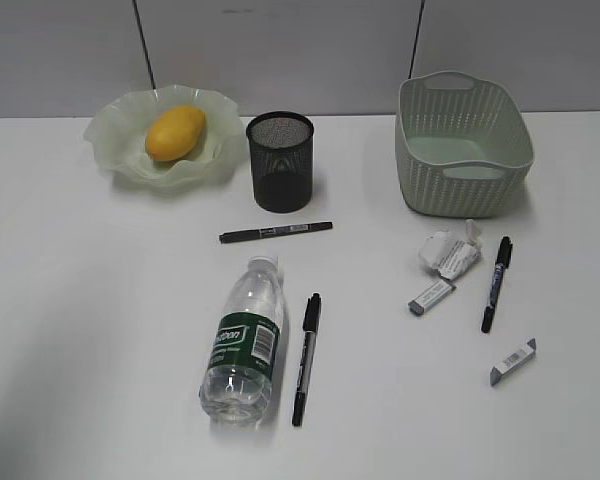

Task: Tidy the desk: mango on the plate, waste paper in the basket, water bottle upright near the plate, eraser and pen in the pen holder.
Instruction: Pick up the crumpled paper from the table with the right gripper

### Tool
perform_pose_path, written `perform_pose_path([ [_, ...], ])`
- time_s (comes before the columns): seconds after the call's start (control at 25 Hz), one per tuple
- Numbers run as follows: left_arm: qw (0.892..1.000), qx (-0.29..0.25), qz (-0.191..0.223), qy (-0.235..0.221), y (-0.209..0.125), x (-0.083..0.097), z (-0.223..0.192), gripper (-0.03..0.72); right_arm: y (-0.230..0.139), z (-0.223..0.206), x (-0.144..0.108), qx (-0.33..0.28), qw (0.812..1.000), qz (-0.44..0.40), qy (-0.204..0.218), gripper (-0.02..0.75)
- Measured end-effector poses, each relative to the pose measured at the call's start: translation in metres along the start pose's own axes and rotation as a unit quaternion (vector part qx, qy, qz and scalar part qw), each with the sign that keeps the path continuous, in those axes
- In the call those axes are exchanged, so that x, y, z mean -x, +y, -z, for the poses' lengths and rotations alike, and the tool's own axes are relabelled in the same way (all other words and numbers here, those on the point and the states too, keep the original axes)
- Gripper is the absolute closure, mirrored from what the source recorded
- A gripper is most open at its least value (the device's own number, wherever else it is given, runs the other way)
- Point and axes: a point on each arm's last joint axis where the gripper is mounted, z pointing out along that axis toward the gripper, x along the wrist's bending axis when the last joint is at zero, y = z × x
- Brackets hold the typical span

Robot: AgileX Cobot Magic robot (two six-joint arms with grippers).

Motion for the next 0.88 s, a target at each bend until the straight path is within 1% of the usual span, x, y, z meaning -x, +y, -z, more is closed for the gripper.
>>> perform_pose_path([
  [0.16, 0.999, 0.049, 0.0, 0.006, -0.038, 0.007, 0.029, 0.396, 0.032, -0.008, -0.004, -0.028, 0.999, 0.012, 0.014, 0.236],
  [0.28, 0.996, 0.092, -0.003, 0.012, -0.073, 0.013, 0.048, 0.396, 0.049, -0.022, -0.007, -0.058, 0.998, 0.027, 0.023, 0.236],
  [0.36, 0.994, 0.112, -0.005, 0.014, -0.094, 0.016, 0.053, 0.396, 0.06, -0.04, -0.011, -0.092, 0.995, 0.035, 0.03, 0.236],
  [0.52, 0.99, 0.14, -0.006, 0.018, -0.135, 0.021, 0.052, 0.396, 0.069, -0.063, -0.021, -0.134, 0.988, 0.057, 0.045, 0.236],
  [0.6, 0.987, 0.161, 0.003, 0.019, -0.155, 0.023, 0.052, 0.396, 0.075, -0.078, -0.028, -0.154, 0.984, 0.068, 0.054, 0.236],
  [0.72, 0.982, 0.186, 0.02, 0.018, -0.18, 0.026, 0.048, 0.396, 0.08, -0.099, -0.043, -0.169, 0.981, 0.073, 0.064, 0.236],
  [0.88, 0.975, 0.221, 0.02, 0.022, -0.206, 0.029, 0.044, 0.396, 0.079, -0.125, -0.072, -0.176, 0.978, 0.084, 0.07, 0.236],
])
